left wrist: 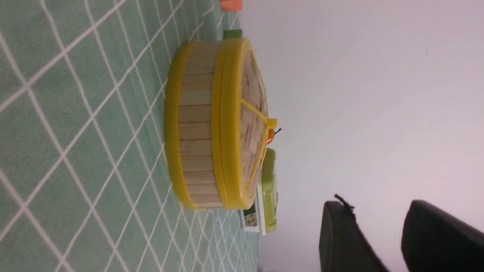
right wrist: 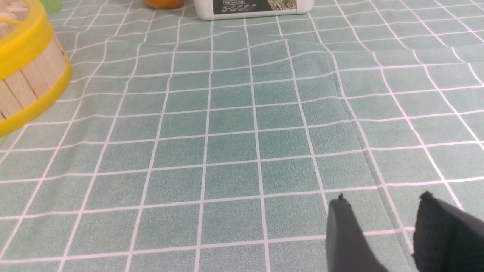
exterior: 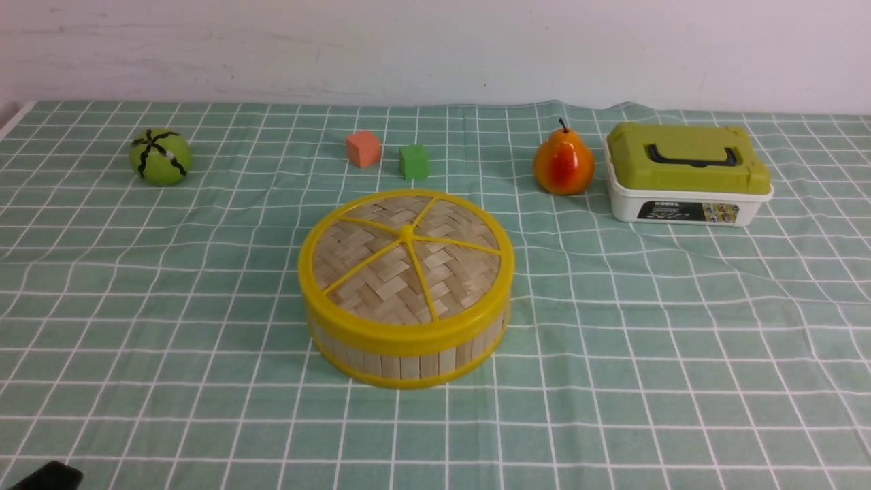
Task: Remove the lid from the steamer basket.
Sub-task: Use the left arm to lift the lid of the steamer, then use the left arm to place the steamer lid on the table
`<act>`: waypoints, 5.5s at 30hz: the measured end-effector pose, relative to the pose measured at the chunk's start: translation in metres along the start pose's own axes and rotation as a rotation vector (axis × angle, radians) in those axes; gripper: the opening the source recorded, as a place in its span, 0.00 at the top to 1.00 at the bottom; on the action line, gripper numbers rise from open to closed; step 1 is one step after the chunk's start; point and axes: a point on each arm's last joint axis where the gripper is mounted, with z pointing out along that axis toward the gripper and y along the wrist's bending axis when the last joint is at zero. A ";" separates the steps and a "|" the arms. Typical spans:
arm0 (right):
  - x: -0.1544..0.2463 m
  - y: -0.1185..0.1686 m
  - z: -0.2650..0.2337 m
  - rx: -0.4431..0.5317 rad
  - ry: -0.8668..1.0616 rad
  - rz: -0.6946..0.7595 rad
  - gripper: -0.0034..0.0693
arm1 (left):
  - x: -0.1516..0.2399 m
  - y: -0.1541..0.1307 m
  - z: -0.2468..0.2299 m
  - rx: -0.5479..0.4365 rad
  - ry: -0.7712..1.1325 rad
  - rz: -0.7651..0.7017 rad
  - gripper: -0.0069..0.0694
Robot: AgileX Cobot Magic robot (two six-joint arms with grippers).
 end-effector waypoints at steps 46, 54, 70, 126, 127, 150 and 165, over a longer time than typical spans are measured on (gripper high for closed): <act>0.000 0.000 0.000 0.000 0.000 0.000 0.62 | 0.063 -0.163 0.302 -0.747 0.835 0.899 0.93; 0.000 0.000 0.000 0.000 0.000 0.000 0.62 | 0.108 -0.151 0.353 -0.796 0.772 1.162 0.85; 0.000 0.000 0.000 0.000 0.000 0.000 0.62 | 0.128 -0.090 0.408 -0.862 0.722 1.357 0.50; 0.000 0.000 0.000 0.000 0.000 0.000 0.62 | 0.131 -0.090 0.407 -0.864 0.752 1.312 0.76; 0.000 0.000 0.000 0.000 0.000 0.000 0.62 | 0.131 -0.093 0.405 -0.864 0.752 1.309 0.76; 0.000 0.000 0.000 0.000 0.000 0.000 0.62 | 0.015 -0.156 0.335 -1.064 0.585 1.255 0.76; 0.000 0.000 0.000 0.000 0.000 0.000 0.62 | -0.040 -0.060 0.317 -1.221 0.578 1.040 0.76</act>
